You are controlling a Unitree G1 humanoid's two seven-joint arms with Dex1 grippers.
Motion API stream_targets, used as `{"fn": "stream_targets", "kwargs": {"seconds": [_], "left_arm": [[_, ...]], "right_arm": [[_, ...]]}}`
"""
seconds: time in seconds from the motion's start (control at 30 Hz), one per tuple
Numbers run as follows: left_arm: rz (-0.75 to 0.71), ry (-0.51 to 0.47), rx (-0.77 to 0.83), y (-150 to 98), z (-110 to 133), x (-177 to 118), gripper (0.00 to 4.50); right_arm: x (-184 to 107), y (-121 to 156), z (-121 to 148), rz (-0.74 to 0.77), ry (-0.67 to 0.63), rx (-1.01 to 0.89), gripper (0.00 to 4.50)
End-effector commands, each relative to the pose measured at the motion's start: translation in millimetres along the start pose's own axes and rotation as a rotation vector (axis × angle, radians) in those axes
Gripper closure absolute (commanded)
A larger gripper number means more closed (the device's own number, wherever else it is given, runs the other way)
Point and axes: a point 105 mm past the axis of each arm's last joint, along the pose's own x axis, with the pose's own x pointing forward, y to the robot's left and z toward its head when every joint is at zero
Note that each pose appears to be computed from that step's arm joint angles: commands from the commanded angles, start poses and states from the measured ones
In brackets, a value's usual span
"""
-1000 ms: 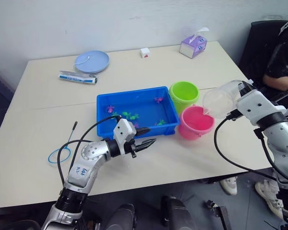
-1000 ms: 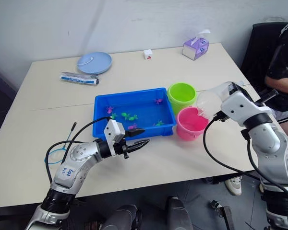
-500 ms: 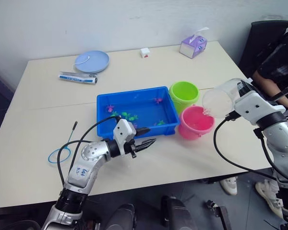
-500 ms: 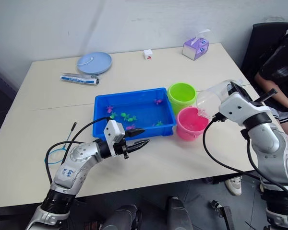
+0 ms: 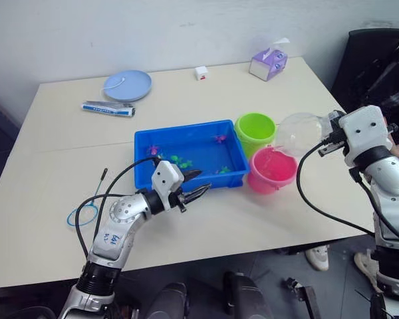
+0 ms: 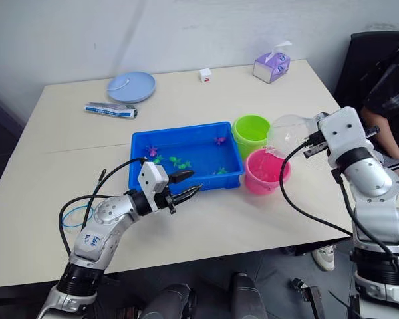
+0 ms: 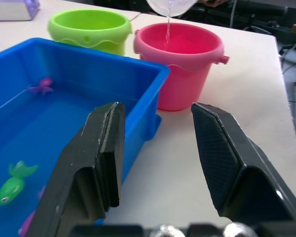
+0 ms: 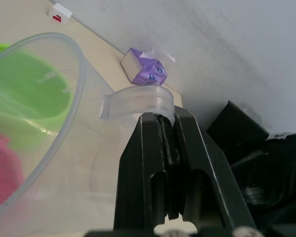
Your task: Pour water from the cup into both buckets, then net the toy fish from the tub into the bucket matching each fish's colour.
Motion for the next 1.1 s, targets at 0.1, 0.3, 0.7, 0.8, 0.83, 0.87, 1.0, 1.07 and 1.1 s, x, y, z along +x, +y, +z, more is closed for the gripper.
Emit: {"fn": "stream_targets", "kwargs": {"seconds": [0.1, 0.3, 0.7, 0.8, 0.83, 0.87, 1.0, 1.07, 1.1], "left_arm": [[0.030, -0.024, 0.020, 5.1, 7.2, -0.8, 2.10], [0.053, -0.022, 0.009, 8.1, 6.1, -1.5, 2.10], [0.087, -0.024, 0.004, 9.1, 4.8, -4.3, 2.10], [0.097, -0.028, 0.010, 10.1, 5.9, -4.7, 2.10], [0.100, -0.028, 0.012, 10.5, 6.2, -4.7, 2.10], [0.111, -0.027, 0.016, 11.6, 6.5, -5.3, 2.10], [0.144, -0.024, 0.020, 15.4, 6.4, -8.0, 2.10], [0.152, -0.025, 0.019, 15.4, 6.8, -9.1, 2.10], [0.153, -0.026, 0.019, 15.0, 6.9, -9.4, 2.10]], "right_arm": [[-1.6, -19.7, 13.9, -0.048, -0.028, 0.073, 3.87], [12.7, -29.9, 18.3, -0.077, -0.010, 0.307, 3.87], [55.4, -33.4, 8.3, -0.058, 0.042, 0.373, 3.87], [63.7, -32.9, 8.0, -0.053, 0.030, 0.300, 3.87], [66.1, -33.0, 7.4, -0.054, 0.029, 0.290, 3.87], [69.7, -33.3, 8.1, -0.054, 0.023, 0.263, 3.87], [80.9, -36.8, 10.0, -0.063, 0.003, 0.191, 3.87], [85.5, -38.0, 12.4, -0.066, -0.014, 0.164, 3.87], [87.3, -38.3, 13.3, -0.069, -0.018, 0.146, 3.87]]}}
